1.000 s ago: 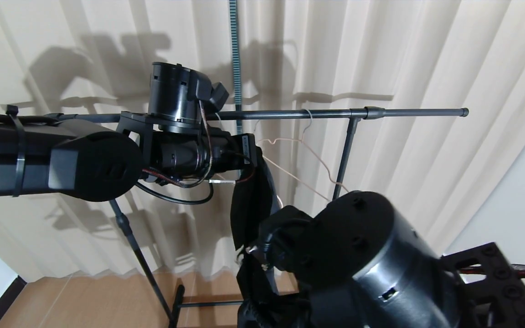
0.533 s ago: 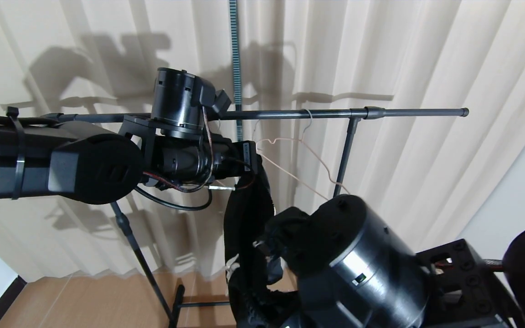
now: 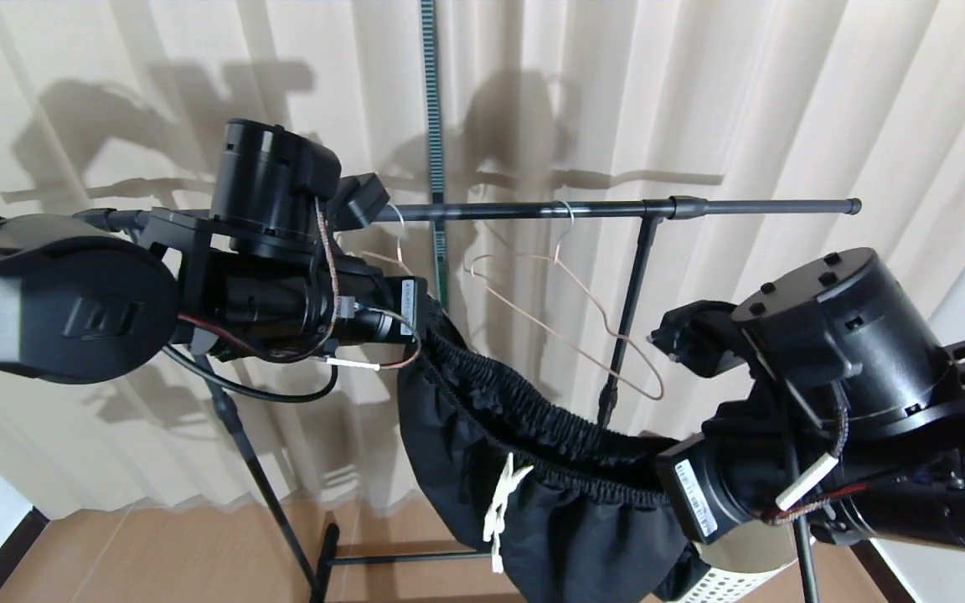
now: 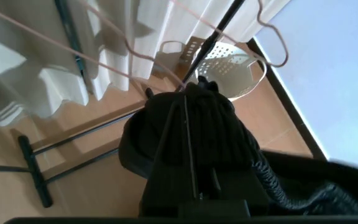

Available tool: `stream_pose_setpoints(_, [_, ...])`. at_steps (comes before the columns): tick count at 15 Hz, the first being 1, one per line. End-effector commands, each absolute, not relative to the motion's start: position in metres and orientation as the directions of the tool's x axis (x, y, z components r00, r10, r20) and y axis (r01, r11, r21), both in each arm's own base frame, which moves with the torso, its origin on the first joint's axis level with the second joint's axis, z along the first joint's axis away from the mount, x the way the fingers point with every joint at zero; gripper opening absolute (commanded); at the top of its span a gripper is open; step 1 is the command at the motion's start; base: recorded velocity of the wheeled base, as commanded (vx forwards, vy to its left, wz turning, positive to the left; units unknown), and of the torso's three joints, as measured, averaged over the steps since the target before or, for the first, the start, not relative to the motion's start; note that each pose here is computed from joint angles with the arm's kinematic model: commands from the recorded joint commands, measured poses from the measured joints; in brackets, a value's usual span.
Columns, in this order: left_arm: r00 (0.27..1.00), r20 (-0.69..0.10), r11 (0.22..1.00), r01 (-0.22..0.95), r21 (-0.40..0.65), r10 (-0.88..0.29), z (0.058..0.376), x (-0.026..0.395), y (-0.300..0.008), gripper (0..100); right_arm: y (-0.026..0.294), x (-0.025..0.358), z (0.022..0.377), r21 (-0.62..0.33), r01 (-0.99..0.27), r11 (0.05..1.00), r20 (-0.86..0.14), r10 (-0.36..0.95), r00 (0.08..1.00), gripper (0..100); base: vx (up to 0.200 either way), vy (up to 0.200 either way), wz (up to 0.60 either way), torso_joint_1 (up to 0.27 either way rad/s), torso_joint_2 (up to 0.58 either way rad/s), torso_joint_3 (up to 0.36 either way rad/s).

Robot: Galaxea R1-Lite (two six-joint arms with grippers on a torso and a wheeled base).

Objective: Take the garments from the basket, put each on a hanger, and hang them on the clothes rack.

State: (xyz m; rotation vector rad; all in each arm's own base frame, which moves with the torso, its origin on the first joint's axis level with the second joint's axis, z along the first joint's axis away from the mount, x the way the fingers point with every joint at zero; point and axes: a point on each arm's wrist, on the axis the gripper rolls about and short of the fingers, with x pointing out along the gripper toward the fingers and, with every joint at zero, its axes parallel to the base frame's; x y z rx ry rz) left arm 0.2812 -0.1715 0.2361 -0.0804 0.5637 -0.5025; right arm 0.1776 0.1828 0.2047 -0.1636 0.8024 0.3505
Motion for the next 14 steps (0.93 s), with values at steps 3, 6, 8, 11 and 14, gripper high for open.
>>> stream_pose_setpoints(3, [0.707, -0.535, 0.879, 0.447, -0.168, -0.462, 0.226, 0.244, -0.149, 0, 0.175, 0.215, 0.201, -0.026, -0.287, 0.958, -0.709, 0.184, 0.680, 0, 0.000, 0.000, 0.00, 0.000, 0.00, 0.000])
stream_pose_setpoints(6, [0.671, -0.576, 0.870, 0.465, -0.164, -0.467, 0.213, 0.224, -0.147, 0, 0.191, 0.241, 0.208, -0.007, -0.273, 0.962, -0.678, 0.196, 0.708, 0, 0.000, 0.000, 0.00, 0.000, 0.00, 0.000])
stream_pose_setpoints(8, [0.650, -0.594, 0.863, 0.479, -0.163, -0.473, 0.206, 0.213, -0.146, 0, 0.200, 0.251, 0.208, -0.002, -0.274, 0.962, -0.671, 0.202, 0.713, 0, 0.000, 0.000, 0.00, 0.000, 0.00, 0.000])
stream_pose_setpoints(11, [0.638, -0.594, 0.856, 0.481, -0.188, -0.490, 0.205, 0.208, -0.151, 0, 0.203, 0.259, 0.202, -0.005, -0.266, 0.964, -0.681, 0.192, 0.707, 0, 0.000, 0.000, 0.00, 0.000, 0.00, 0.000])
stream_pose_setpoints(14, [0.657, -0.562, 0.853, 0.482, -0.200, -0.503, 0.217, 0.215, -0.156, 0, 0.199, 0.262, 0.199, -0.010, -0.259, 0.966, -0.690, 0.181, 0.700, 0, 0.000, 0.000, 0.00, 0.000, 0.00, 0.000])
